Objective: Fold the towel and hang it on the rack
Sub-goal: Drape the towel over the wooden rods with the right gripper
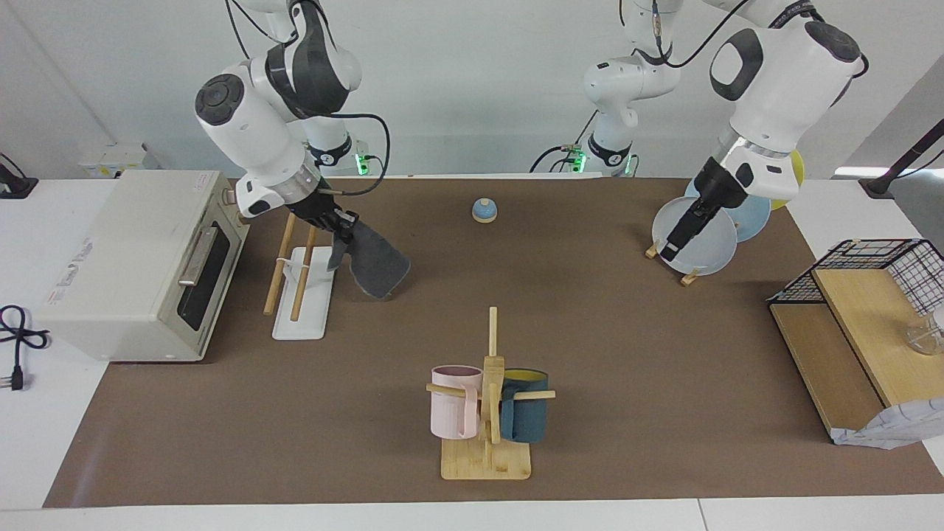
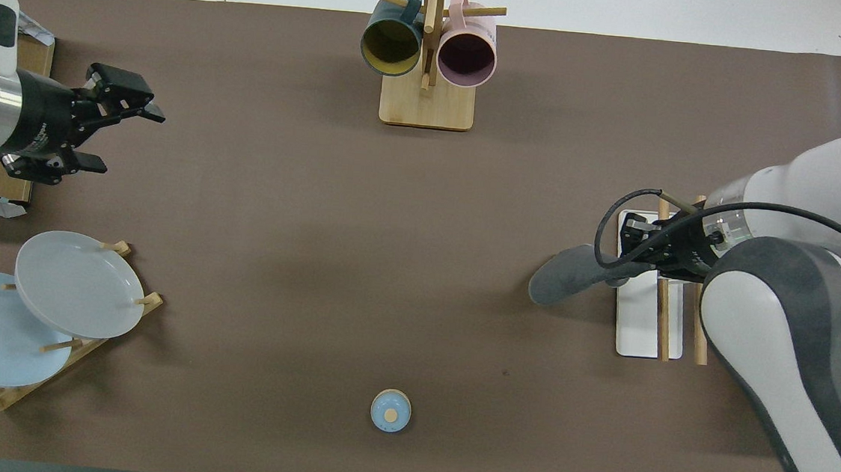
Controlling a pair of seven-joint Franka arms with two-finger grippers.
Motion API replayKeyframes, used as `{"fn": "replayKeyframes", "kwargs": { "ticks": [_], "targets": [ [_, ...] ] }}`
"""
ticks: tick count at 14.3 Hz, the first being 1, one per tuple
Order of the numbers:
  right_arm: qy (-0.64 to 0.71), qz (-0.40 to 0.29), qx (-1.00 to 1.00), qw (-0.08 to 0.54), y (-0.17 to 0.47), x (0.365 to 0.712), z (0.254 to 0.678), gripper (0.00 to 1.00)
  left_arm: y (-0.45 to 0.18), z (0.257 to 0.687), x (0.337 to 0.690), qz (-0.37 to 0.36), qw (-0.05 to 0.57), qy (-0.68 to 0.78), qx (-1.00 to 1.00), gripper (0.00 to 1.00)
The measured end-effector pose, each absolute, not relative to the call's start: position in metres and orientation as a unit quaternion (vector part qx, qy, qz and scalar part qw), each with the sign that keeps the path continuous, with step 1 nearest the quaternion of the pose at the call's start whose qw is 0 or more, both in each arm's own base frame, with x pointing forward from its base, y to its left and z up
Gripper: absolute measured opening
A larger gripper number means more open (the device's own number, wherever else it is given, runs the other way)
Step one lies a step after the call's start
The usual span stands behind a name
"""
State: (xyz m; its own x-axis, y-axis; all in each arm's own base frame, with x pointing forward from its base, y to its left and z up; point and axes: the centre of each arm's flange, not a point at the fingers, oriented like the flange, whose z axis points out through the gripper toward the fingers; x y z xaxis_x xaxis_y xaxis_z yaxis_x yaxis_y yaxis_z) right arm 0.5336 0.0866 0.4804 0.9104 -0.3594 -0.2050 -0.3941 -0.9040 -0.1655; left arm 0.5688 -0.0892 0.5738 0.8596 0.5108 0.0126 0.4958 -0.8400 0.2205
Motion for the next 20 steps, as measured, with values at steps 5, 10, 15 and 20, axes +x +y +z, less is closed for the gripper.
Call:
{"fn": "replayKeyframes", "kwargs": {
  "ticks": [5, 10, 15, 20],
  "targets": [
    [0.077, 0.075, -0.994, 0.03, 0.056, 0.528, 0.468, 0.02, -0.062, 0.586, 0.563, 0.032, 0.029, 0.076, 0.996, 1.0],
    [-0.015, 0.086, -0.996, -0.013, 0.02, 0.523, 0.476, 0.02, -0.04, 0.605, 0.548, -0.002, 0.001, 0.008, 1.0, 1.0],
    [-0.097, 0.092, -0.989, -0.058, 0.01, 0.521, 0.482, 0.02, -0.044, 0.612, 0.537, -0.009, 0.001, 0.002, 1.0, 1.0],
    [-0.149, 0.087, -0.98, -0.099, 0.003, 0.524, 0.485, 0.02, -0.048, 0.606, 0.536, -0.016, 0.001, -0.002, 1.0, 1.0]
  ]
}}
